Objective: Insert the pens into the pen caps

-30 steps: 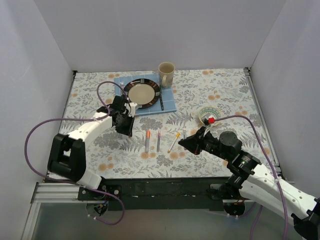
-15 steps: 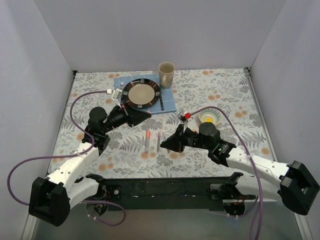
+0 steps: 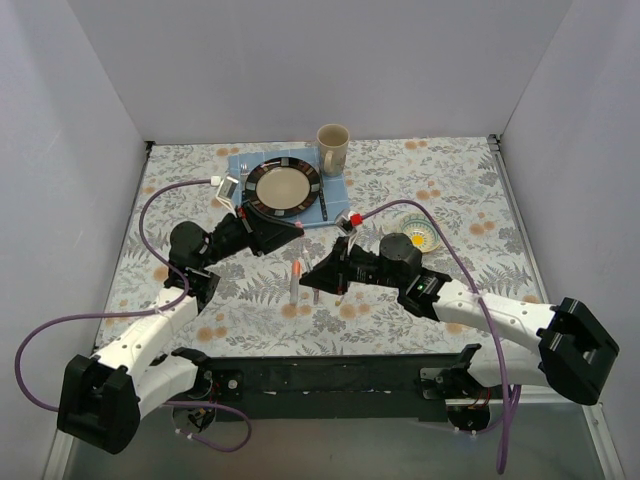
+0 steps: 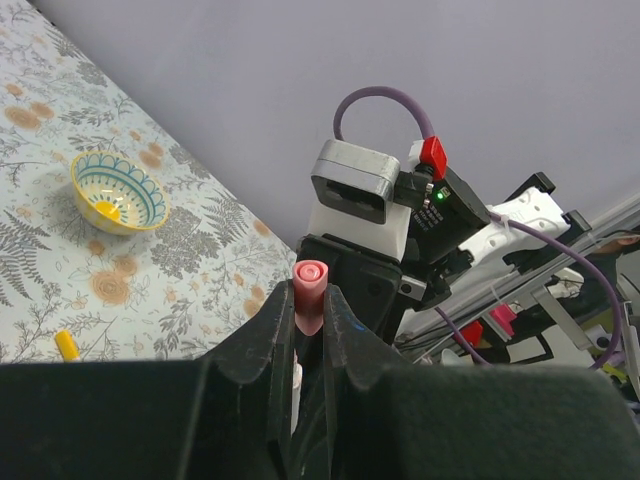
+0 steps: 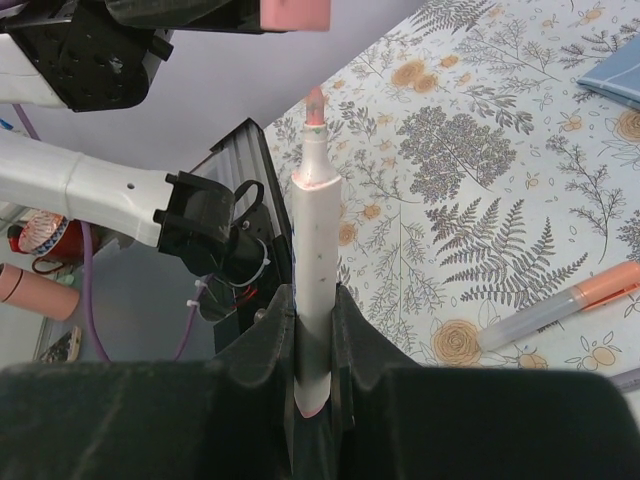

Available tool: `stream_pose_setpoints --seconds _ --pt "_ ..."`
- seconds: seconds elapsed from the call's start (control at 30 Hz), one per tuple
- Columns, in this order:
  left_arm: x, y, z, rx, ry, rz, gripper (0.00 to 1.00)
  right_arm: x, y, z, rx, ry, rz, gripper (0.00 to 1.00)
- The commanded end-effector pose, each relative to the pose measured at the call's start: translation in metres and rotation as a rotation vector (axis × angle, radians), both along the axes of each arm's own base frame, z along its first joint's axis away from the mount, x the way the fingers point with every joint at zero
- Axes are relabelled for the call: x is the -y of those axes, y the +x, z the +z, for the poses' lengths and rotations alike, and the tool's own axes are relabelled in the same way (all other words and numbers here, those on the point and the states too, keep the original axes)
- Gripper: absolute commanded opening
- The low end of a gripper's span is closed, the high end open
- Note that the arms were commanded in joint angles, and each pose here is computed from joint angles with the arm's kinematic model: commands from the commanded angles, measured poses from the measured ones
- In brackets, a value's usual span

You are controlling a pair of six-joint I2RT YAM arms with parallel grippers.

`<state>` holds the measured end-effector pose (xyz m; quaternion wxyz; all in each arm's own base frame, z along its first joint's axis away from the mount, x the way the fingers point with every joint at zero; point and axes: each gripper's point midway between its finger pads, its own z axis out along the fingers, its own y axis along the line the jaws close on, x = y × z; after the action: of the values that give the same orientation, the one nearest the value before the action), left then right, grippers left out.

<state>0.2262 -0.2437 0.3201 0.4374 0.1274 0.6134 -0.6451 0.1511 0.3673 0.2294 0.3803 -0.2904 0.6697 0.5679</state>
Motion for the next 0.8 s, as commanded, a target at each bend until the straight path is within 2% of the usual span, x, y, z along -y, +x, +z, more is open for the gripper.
stream_pose_setpoints --seconds 0.0,0.77 --pt "-0.001 -0.01 -0.001 0.022 0.009 -0.014 0.0 -0.009 0.005 0.029 0.046 0.07 -0.009 0.01" --pt "-0.002 -0.014 -0.039 -0.039 0.094 -0.023 0.0 -0.008 0.013 0.035 0.043 0.081 -0.075 0.01"
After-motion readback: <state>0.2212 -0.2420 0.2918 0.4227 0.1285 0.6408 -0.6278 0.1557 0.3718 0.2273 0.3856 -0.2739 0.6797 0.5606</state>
